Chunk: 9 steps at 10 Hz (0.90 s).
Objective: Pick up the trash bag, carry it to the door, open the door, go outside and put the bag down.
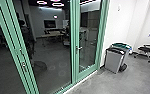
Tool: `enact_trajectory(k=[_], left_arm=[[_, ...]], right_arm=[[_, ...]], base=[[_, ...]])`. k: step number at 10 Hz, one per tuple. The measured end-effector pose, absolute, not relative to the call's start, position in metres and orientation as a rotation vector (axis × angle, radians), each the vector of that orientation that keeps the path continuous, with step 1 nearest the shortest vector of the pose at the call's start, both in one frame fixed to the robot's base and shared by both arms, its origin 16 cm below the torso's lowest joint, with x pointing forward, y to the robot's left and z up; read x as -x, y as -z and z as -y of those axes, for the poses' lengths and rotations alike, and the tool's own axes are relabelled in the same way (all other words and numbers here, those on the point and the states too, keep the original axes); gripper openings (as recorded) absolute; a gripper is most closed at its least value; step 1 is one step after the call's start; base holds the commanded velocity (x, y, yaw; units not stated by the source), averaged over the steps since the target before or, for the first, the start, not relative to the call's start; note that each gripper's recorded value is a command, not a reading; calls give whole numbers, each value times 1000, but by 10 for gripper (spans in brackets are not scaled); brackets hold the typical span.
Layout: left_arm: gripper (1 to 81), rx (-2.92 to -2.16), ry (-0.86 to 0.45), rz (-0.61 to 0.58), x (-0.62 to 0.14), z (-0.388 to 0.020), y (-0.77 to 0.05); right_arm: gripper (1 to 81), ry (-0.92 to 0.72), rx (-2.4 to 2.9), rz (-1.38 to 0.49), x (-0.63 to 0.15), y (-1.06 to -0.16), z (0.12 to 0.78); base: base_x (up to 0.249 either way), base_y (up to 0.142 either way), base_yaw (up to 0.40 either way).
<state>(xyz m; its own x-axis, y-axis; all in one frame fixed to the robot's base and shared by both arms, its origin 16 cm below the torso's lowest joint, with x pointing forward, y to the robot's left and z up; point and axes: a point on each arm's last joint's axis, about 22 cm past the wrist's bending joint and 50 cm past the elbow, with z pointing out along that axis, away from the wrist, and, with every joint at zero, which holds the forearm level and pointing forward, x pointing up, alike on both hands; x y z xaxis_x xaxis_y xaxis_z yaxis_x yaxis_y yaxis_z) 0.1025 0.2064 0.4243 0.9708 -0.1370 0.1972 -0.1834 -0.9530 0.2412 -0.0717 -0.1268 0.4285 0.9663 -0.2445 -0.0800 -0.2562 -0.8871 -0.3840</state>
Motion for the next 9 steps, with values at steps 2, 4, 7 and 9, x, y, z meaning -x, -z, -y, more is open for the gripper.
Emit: enact_trajectory(k=[2,4,7,9], left_arm=[[10,-2860,-260,236,-103,-206,-424],[10,-2860,-260,236,-103,-206,-424],[10,-2857,-255,236,-99,-206,-424],[10,-2841,-245,235,-94,-203,-425]], right_arm=[[811,-43,2715,-361,72,-429,127],[811,-43,2715,-361,72,-429,127],[811,-42,2717,-361,74,-429,132],[811,-47,2701,-353,78,-432,134]], base=[[150,-77,0],[149,-77,0],[144,-76,0],[136,-67,0]])
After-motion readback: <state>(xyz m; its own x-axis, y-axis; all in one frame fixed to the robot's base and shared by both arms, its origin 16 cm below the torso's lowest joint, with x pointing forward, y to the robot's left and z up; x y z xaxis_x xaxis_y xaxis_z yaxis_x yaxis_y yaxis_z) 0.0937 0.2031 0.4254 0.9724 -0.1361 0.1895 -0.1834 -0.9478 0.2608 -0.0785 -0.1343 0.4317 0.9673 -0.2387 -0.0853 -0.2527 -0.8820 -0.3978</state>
